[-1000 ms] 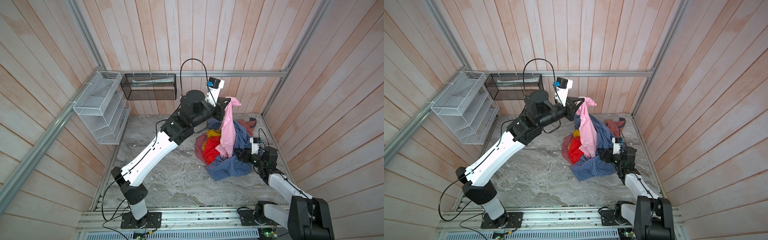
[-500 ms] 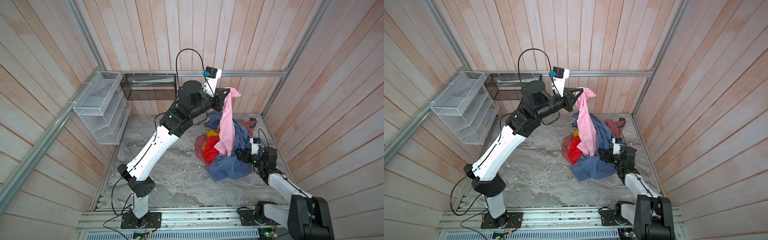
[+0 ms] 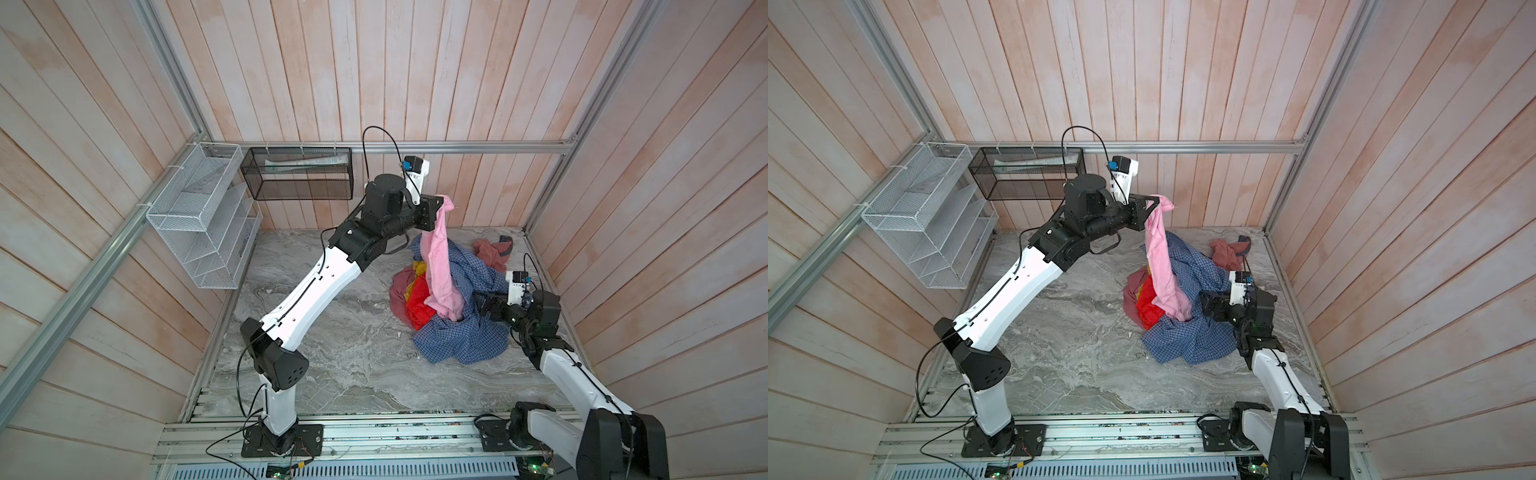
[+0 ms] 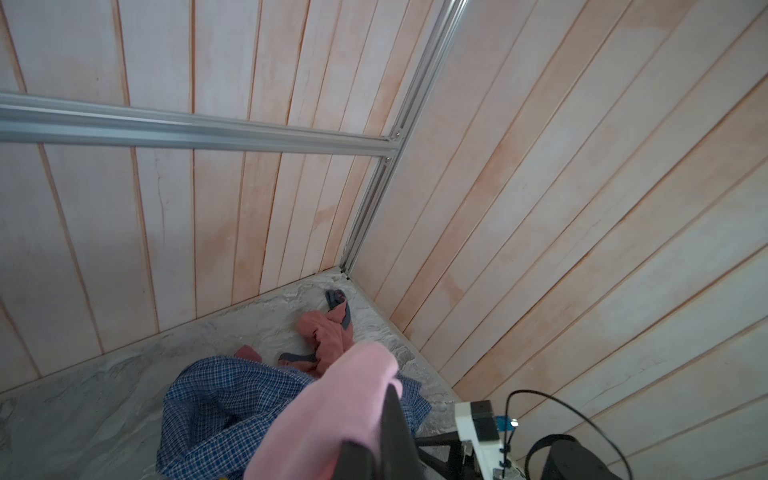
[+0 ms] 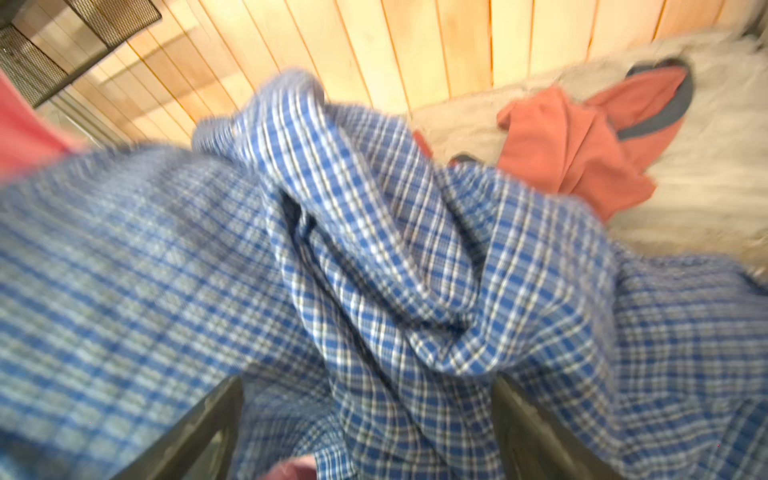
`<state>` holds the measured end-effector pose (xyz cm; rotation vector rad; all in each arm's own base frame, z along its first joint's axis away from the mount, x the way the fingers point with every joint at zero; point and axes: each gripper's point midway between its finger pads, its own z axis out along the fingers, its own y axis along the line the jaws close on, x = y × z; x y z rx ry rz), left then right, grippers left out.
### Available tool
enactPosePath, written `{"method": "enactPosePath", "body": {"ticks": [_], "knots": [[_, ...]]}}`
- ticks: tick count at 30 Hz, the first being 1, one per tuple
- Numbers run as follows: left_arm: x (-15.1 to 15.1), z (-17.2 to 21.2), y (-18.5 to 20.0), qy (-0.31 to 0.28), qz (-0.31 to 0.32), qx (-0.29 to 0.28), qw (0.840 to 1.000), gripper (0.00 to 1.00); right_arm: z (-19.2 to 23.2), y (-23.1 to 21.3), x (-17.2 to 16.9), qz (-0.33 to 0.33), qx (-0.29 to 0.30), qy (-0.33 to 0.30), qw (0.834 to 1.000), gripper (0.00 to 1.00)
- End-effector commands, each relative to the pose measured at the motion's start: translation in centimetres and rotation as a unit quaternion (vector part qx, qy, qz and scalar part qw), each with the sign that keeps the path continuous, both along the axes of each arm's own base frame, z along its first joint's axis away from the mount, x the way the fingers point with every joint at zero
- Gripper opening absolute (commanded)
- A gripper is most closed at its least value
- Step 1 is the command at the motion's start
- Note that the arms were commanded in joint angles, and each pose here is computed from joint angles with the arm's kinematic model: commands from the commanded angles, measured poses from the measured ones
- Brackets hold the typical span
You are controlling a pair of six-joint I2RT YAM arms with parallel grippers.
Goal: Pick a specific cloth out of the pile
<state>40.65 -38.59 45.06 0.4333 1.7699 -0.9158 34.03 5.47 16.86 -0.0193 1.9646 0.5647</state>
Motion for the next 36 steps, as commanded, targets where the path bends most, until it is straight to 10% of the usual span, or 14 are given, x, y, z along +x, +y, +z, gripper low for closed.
{"method": "enactPosePath", "body": {"ticks": [1,10,20,27,36], "knots": [[1.7,-2.6,1.1,0.039,0.038,0.001,0.999,0.0,1.9,-0.3,0.4,-0.009,-0.011,-0.011,1.0,0.94],[0.8,-8.4,0.9,0.093,0.015,0.034,0.995,0.01,4.0,3.5,-1.2,0.052,-0.05,-0.038,0.997,0.93],[-0.7,-19.2,6.4,0.206,0.127,0.118,0.963,0.42,3.4,3.6,-1.2,0.053,-0.052,-0.027,0.997,0.93],[-2.0,-19.3,9.8,0.201,0.194,0.165,0.946,0.78,3.6,3.5,-0.5,0.053,-0.064,-0.027,0.996,0.93],[-7.4,-21.4,6.4,0.191,0.118,0.226,0.948,0.82,3.4,2.8,0.0,0.04,-0.081,-0.02,0.996,0.94]]}}
